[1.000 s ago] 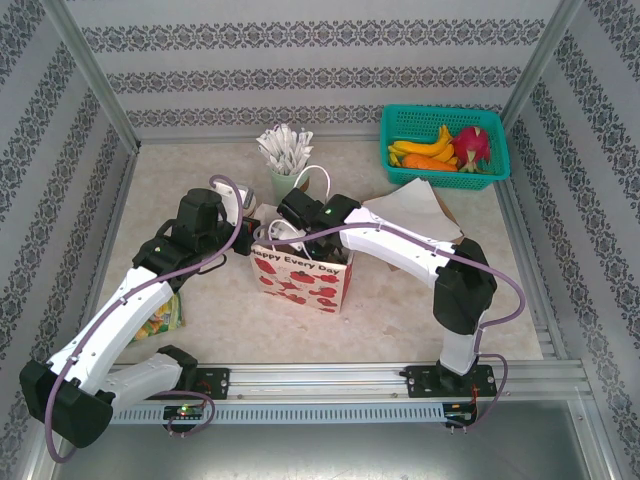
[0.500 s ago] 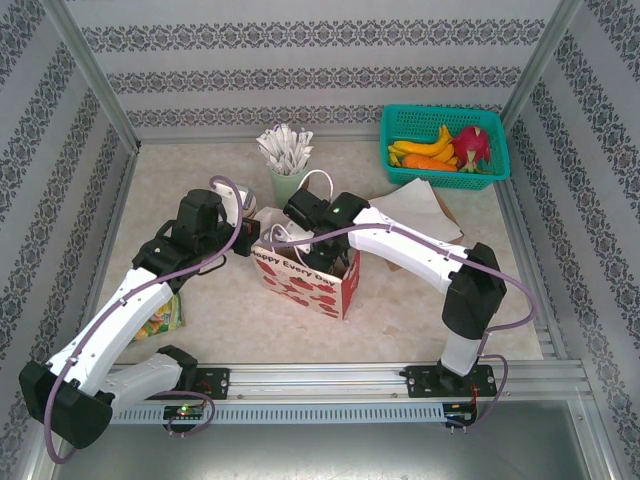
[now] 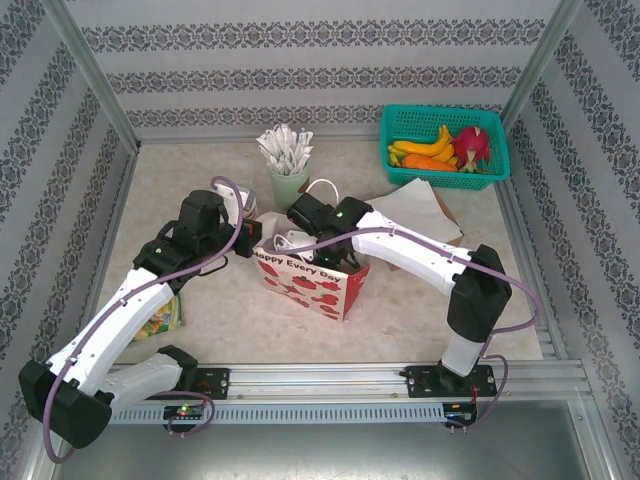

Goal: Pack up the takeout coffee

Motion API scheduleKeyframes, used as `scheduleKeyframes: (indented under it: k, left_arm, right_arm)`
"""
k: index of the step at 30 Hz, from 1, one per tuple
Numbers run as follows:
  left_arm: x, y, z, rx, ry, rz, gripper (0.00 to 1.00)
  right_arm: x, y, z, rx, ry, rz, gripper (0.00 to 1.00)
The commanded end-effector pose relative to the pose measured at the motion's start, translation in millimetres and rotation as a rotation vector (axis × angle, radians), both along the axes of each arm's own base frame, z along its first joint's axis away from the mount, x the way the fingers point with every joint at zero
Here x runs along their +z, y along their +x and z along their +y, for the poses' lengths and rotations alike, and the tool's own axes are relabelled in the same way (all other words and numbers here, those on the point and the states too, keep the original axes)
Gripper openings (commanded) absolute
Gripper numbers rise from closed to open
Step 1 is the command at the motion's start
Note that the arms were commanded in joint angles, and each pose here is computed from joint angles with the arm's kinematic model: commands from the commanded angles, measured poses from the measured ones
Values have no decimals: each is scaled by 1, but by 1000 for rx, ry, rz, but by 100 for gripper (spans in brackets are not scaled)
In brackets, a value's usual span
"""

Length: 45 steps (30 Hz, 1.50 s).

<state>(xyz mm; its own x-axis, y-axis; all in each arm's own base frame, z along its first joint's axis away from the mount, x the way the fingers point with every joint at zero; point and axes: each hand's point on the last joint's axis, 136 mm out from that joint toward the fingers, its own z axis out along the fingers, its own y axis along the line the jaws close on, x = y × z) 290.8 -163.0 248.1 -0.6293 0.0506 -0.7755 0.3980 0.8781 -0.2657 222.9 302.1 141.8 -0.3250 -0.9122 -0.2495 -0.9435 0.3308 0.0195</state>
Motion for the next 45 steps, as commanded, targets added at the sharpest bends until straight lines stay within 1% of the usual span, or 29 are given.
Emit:
scheduleKeyframes:
  k: [1,6,12,15,20,24,31,34,36,41,45]
  left_arm:
    - [7,6,11,79,13,4,0]
    - [8,8,12,95,8,11,0]
    - [11,7,8,78,-3,12,0]
    - [13,7,8,78,-3,9,0]
    - [16,7,12,92,5,0,0]
    - [17,7,13,94,12,-6,0]
    - [17,6,14,94,17,-7,0]
    - [16,6,12,86,13,-2,0]
    - [16,5,11,77,8,0,0]
    - [16,5,11,79,6,2,0]
    - [16,6,10,76,2,1,0]
  right_arm:
    - [-4,-21,-18,58,-52,41,0]
    - [-26,-23,-36,64,-114,83,0]
    - [-46,-31,-48,74,-179,155,0]
    - [-44,-33,-55,74,-215,169,0]
    - [-23,-33,-55,65,-179,162,0]
    - [-18,-34,-60,43,-179,176,0]
    - [-29,-37,-78,15,-243,206,0]
    - [-31,-39,-79,16,-238,223,0]
    - [-37,-41,-81,23,-247,228,0]
    - [-55,-44,-97,10,-327,264,0]
    - [-64,-43,-100,2,-334,269,0]
